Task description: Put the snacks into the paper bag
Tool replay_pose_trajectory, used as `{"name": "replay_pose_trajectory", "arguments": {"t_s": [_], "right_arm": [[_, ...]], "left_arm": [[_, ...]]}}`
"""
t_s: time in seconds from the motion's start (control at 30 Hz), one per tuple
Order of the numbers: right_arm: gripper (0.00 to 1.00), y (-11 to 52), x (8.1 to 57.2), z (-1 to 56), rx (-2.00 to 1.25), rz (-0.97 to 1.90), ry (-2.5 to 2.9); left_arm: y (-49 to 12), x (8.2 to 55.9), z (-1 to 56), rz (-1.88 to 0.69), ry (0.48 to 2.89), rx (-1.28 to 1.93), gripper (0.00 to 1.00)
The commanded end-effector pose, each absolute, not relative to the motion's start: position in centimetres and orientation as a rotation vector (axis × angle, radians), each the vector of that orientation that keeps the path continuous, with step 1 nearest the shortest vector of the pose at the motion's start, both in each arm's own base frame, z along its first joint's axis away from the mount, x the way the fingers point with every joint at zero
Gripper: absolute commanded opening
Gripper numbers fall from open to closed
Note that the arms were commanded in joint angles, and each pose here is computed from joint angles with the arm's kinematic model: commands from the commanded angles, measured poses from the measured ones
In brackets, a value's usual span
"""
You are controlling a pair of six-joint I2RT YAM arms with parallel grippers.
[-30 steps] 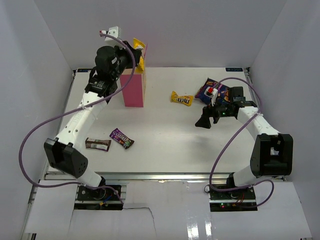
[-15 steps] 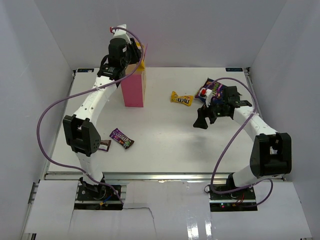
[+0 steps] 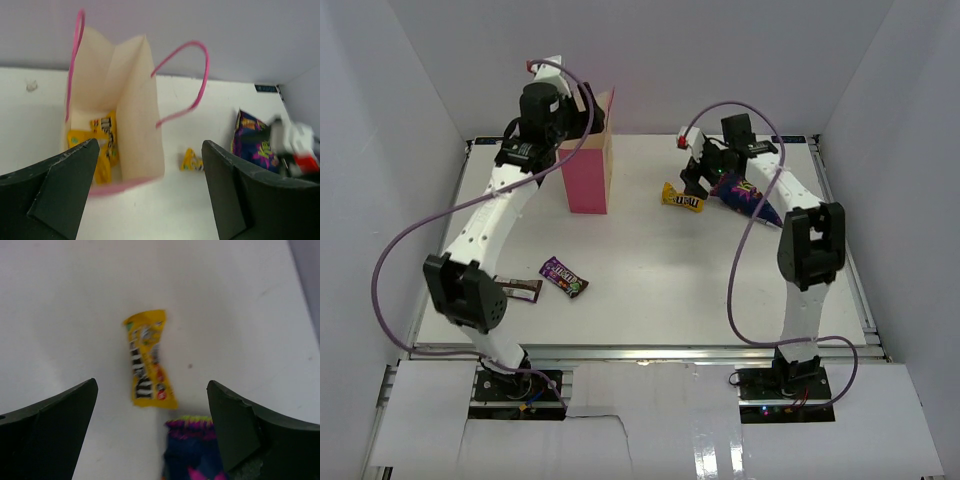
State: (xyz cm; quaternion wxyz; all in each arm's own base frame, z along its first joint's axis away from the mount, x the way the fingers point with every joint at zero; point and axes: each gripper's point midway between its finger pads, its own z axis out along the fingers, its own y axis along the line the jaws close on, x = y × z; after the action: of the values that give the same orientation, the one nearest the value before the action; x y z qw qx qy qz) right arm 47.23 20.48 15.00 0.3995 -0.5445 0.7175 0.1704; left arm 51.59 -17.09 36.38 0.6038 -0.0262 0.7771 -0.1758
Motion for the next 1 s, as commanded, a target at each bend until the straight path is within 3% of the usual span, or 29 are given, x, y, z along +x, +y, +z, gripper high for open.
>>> {"name": "replay_pose_trajectory", "arguments": {"t_s": [0.0, 0.27, 0.5, 0.6, 0.97], "right_arm": [[0.95, 21.4, 51.7, 13.9, -1.447, 0.406, 1.784], [0.95, 23.9, 53.8, 9.8, -1.508, 0.383, 1.791], [0.89, 23.5, 53.4, 6.7, -1.491, 0.380, 1.878], [0.83, 23.0, 53.2, 5.0, -1.482, 0.376, 1.928], [0.38, 22.9, 51.1, 4.5, -1.459, 0.449, 1.980]], "left_arm": [[-15.0, 44.0, 42.0, -0.462, 1.705, -0.058, 0.95], [-10.7, 31.0, 33.8, -0.538, 1.806, -0.263, 0.97], [-8.6, 25.3, 26.1, -0.578, 1.885, -0.491, 0.97], [-8.4, 24.6, 24.2, -0.593, 1.905, -0.553, 0.97], [-9.6, 24.8, 20.6, -0.626, 2.025, -0.623, 0.97]]}}
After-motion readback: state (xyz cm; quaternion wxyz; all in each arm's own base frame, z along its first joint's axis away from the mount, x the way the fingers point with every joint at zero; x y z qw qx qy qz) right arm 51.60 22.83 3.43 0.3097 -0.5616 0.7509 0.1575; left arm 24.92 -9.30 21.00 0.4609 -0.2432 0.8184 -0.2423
